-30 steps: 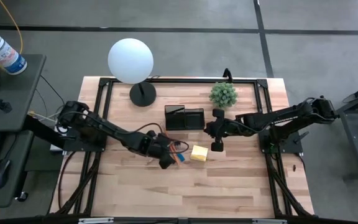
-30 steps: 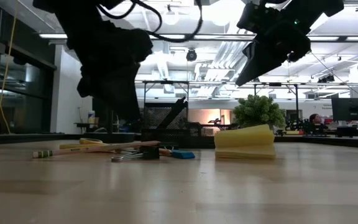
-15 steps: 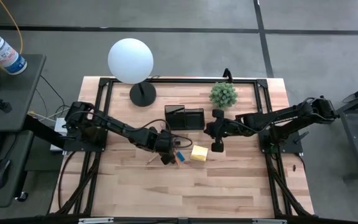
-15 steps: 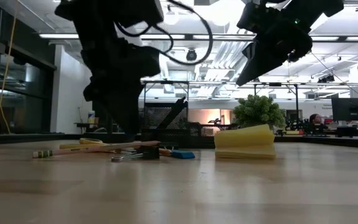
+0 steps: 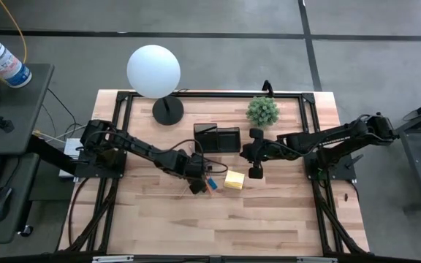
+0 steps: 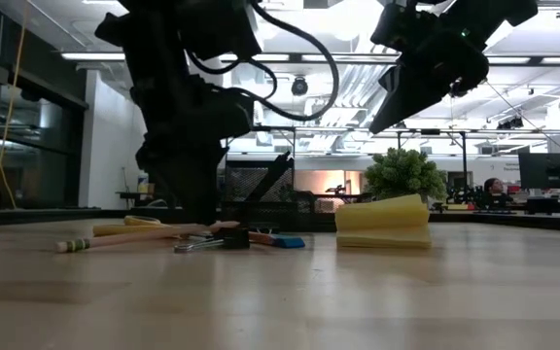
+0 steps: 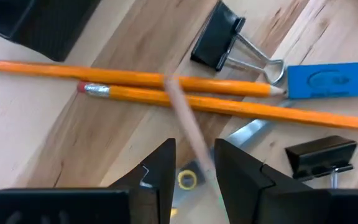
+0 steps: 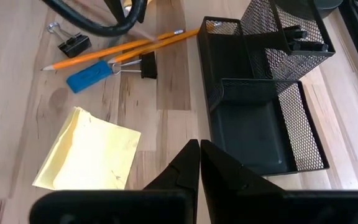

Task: Pick and place office supplies into organizer
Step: Put the pink pencil into the black organizer

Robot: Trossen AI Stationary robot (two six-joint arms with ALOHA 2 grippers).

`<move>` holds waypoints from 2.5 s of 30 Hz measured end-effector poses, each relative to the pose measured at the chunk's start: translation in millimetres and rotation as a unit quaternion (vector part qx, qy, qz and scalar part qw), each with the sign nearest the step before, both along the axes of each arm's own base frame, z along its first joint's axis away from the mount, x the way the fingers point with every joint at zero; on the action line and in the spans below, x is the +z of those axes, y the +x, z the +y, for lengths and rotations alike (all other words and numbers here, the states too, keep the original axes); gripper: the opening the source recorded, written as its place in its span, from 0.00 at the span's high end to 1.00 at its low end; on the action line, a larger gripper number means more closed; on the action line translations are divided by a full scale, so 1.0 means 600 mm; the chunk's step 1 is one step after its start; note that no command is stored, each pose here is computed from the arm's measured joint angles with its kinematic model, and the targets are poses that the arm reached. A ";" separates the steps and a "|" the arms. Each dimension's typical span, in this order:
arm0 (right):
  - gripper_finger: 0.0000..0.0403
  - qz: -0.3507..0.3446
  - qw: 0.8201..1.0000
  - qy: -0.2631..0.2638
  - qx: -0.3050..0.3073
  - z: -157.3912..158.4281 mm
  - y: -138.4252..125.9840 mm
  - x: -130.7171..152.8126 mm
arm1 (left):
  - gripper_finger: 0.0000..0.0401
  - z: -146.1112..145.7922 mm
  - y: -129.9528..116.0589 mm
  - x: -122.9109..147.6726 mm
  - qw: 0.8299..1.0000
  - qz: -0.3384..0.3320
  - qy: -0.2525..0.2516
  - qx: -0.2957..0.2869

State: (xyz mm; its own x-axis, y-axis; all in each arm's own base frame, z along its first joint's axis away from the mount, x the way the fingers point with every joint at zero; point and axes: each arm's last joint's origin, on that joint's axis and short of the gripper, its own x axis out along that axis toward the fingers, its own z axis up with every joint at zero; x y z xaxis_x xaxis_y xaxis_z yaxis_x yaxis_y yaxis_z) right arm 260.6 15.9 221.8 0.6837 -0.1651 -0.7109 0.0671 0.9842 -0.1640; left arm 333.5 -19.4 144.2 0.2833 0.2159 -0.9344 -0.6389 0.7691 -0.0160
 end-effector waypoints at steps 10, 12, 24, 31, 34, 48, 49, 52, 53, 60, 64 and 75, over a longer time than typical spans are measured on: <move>0.97 0.000 1.000 0.000 0.000 0.000 0.000 0.000 | 0.76 0.000 0.001 0.000 1.000 -0.004 -0.002 -0.002; 0.97 0.000 1.000 0.000 0.000 0.000 0.000 0.000 | 0.76 0.000 0.002 -0.001 1.000 -0.004 -0.002 -0.002; 0.97 0.000 1.000 0.001 0.000 0.000 0.000 0.000 | 0.76 0.001 0.004 -0.002 1.000 -0.010 0.010 0.003; 0.97 0.000 1.000 0.001 -0.001 0.000 0.000 0.000 | 0.76 0.001 0.004 -0.010 1.000 0.000 0.012 0.004; 0.97 0.000 1.000 0.001 0.000 0.000 0.000 0.000 | 0.76 0.001 0.008 -0.021 1.000 0.002 0.008 0.003; 0.97 0.000 1.000 0.001 -0.001 0.000 0.000 0.000 | 0.90 0.001 0.010 -0.025 1.000 0.007 0.021 -0.009; 0.97 0.000 1.000 0.001 -0.001 0.000 0.000 0.000 | 0.93 0.001 0.010 -0.025 1.000 0.008 0.022 -0.011; 0.97 0.000 1.000 0.001 -0.001 0.000 0.000 0.000 | 0.98 0.001 0.010 -0.025 1.000 0.009 0.021 -0.015; 0.97 0.000 1.000 0.001 -0.001 0.000 0.000 0.000 | 0.97 0.001 0.010 -0.025 1.000 0.009 0.020 -0.016; 0.97 0.000 1.000 0.001 -0.001 0.000 0.000 0.000 | 0.98 0.000 0.007 -0.013 0.997 0.058 0.020 -0.038; 0.97 0.000 1.000 0.001 -0.001 0.000 0.000 0.000 | 0.97 0.000 0.019 0.014 0.996 0.070 0.032 -0.054; 0.97 0.015 1.000 0.011 -0.013 0.000 -0.004 -0.004 | 0.99 0.007 0.041 0.105 0.978 0.114 0.144 -0.098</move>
State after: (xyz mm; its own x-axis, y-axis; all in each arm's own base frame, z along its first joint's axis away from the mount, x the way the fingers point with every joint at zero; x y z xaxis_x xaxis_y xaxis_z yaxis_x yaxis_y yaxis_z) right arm 258.0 15.7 219.5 0.6572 -0.1670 -0.7350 0.0876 0.9855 -0.1456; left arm 358.2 -15.2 207.0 0.1373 0.4425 -0.8862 -0.4404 0.8287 0.3455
